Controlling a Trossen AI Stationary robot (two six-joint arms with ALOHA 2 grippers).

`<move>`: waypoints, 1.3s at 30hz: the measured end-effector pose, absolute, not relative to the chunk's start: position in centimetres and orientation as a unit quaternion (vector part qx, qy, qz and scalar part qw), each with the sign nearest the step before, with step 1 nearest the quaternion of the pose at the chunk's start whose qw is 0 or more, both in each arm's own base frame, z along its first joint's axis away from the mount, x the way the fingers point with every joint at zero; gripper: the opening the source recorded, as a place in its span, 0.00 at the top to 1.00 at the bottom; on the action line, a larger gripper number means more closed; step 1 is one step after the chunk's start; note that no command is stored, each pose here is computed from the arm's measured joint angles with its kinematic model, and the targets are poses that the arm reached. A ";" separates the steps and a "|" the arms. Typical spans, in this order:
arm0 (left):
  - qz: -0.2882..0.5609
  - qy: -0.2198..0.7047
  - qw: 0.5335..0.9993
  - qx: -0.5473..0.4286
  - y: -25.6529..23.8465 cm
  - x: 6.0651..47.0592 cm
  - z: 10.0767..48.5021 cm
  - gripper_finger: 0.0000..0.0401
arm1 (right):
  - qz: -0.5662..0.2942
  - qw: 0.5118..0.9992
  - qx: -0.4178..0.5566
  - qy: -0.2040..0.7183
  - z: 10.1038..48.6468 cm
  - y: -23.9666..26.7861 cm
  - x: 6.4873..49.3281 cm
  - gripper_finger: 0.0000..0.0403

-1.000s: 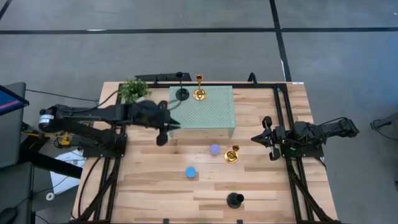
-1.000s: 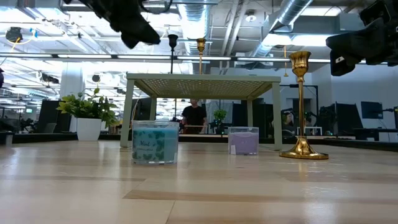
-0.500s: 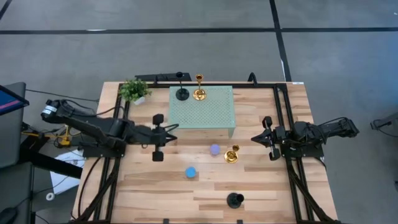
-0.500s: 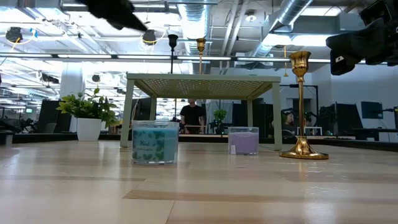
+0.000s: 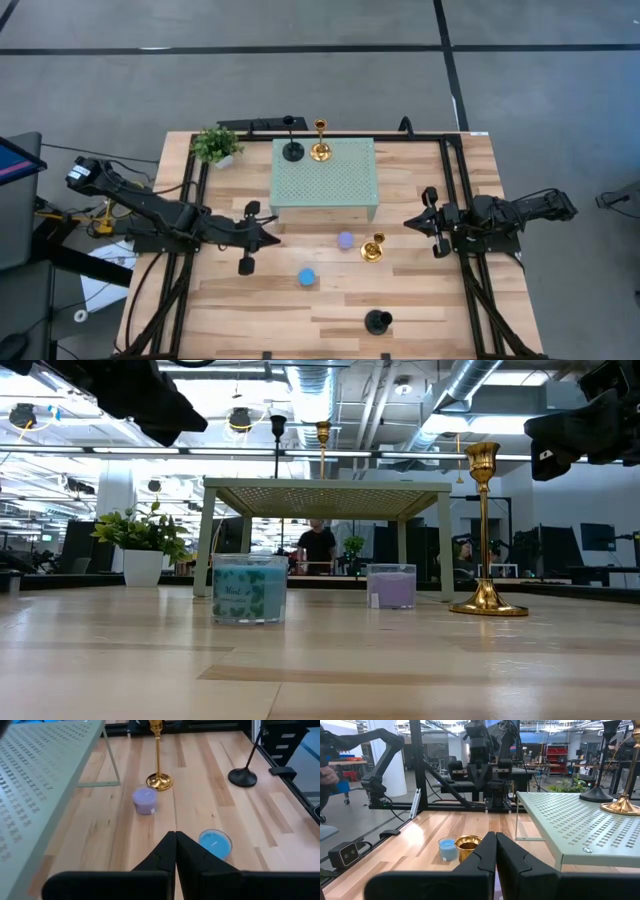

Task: Pick & Place candle stick holders
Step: Put the gold candle holder on the shelf aligned with the other gold candle holder

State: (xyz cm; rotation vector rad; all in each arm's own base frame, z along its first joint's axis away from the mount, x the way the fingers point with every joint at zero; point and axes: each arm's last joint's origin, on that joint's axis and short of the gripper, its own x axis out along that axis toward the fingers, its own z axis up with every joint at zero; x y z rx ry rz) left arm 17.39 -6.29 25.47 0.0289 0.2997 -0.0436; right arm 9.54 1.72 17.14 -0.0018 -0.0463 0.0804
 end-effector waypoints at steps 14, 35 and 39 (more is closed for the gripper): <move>-0.021 0.148 0.989 0.014 -6.3 17.4 25.5 0.98 | 0.043 0.999 0.015 -0.023 17.2 1.7 9.5 1.00; -0.015 0.146 0.989 0.029 -6.2 17.5 25.5 0.98 | 0.017 0.993 0.117 -0.005 16.9 1.6 9.7 1.00; -0.015 0.146 0.989 0.029 -6.2 17.5 25.5 0.98 | 0.011 0.991 0.129 0.027 16.4 1.6 10.1 1.00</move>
